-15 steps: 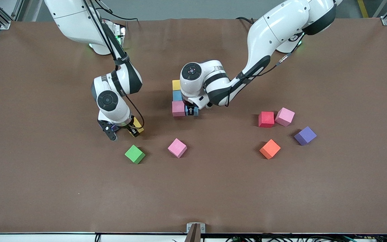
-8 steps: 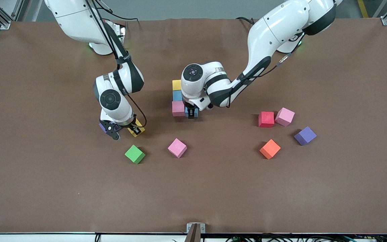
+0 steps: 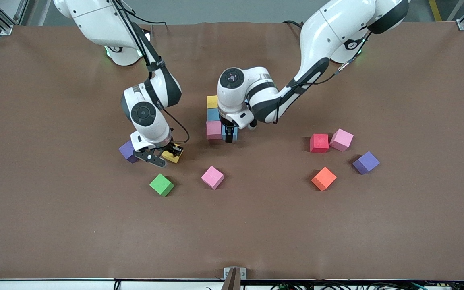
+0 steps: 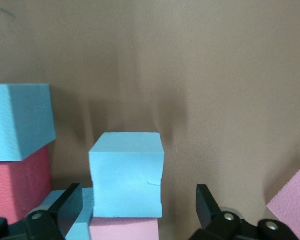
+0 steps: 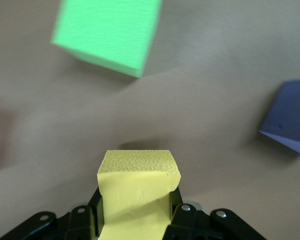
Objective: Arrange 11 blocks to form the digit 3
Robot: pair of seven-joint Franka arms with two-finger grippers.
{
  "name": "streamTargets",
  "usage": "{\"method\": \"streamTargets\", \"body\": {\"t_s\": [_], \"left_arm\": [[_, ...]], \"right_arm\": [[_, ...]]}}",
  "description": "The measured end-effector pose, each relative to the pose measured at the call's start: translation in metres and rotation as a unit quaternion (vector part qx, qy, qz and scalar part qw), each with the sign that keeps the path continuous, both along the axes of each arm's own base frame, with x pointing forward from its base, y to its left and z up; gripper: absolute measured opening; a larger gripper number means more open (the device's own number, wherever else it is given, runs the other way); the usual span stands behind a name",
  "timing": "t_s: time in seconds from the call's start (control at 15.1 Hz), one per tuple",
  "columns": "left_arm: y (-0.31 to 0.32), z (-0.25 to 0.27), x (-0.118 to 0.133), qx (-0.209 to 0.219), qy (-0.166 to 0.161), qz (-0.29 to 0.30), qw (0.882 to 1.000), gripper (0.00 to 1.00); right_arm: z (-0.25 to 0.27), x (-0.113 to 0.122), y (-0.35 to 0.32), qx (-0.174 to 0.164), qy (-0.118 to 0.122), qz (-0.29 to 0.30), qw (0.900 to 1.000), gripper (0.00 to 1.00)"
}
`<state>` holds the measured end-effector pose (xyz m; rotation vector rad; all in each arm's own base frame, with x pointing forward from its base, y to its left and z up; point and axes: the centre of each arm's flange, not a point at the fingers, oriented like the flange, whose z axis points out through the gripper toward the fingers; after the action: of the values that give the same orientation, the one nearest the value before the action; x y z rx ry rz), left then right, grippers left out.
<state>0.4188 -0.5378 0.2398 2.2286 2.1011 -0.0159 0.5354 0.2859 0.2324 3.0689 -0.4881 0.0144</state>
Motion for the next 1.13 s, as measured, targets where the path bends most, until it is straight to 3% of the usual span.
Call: {"method": "streamTargets", "body": {"t_s": [0.27,0.53,0.86,1.13], "left_arm": [[0.023,0.018,0.004,0.023,-0.016,-0.012,1.0,1.0],[0.089,0.038,0.068,0.04,-0.03,-0.037,0.998,1.0],[0.205,0.051,0.153,0.041,-0.03,-0.106,0.993,1.0],[0.276,0.051,0.187,0.05,-0.029,-0.175,0.983,1.0]], "right_arm": [[0.02,-0.001,0.037,0.011,-0.02,0.097,0.995,0.52],[0.031,-0.002,0.064,0.017,-0.031,0.153,0.988,0.52],[0.027,0.009,0.101,0.003,-0.008,0.172,0.985,0.52],[0.019,0.01,0.12,0.002,-0.009,0.174,0.985,0.52]]}}
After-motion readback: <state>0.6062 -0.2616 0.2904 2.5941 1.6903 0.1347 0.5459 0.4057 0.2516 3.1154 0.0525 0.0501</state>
